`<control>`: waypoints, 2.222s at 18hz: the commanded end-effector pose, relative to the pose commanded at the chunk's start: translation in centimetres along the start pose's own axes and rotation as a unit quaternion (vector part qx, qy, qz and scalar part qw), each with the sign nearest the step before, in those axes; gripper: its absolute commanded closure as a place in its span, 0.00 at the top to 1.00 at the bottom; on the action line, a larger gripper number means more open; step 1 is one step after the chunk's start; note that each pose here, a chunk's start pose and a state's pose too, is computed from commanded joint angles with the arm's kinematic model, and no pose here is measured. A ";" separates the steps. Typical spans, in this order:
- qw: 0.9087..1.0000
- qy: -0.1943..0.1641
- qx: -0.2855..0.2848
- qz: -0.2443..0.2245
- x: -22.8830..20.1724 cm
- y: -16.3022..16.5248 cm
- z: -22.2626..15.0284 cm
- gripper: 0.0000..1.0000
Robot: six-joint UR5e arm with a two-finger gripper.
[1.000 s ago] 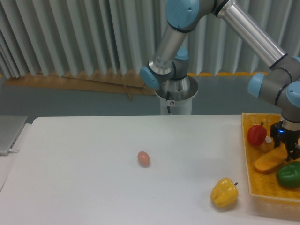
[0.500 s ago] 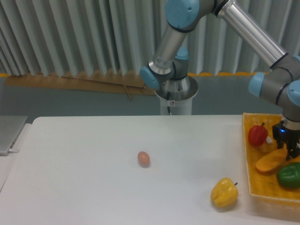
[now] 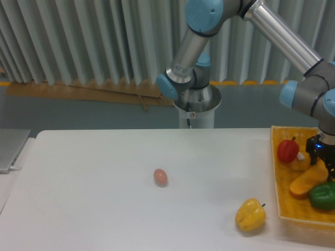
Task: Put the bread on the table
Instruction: 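Close the gripper on the orange loaf inside the basket, then lift the orange loaf up out of the basket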
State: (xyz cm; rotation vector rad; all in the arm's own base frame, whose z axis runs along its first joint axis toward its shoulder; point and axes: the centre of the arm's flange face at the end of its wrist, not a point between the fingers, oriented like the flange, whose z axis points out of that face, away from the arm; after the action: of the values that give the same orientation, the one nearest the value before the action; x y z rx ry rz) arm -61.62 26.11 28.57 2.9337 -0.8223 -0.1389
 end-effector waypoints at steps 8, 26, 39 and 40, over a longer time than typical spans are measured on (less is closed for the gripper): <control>1.000 0.002 0.001 0.005 -0.4 -0.6 1.3 1.00; 1.000 0.010 0.000 0.003 -0.1 -0.3 2.1 0.41; 1.000 0.010 0.000 0.000 -0.1 -0.2 1.9 0.34; 1.000 0.010 0.000 0.000 -0.1 -0.2 1.6 0.34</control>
State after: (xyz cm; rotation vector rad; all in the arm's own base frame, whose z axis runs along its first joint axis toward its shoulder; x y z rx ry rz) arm -61.76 26.18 26.98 2.9306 -0.8198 -0.1105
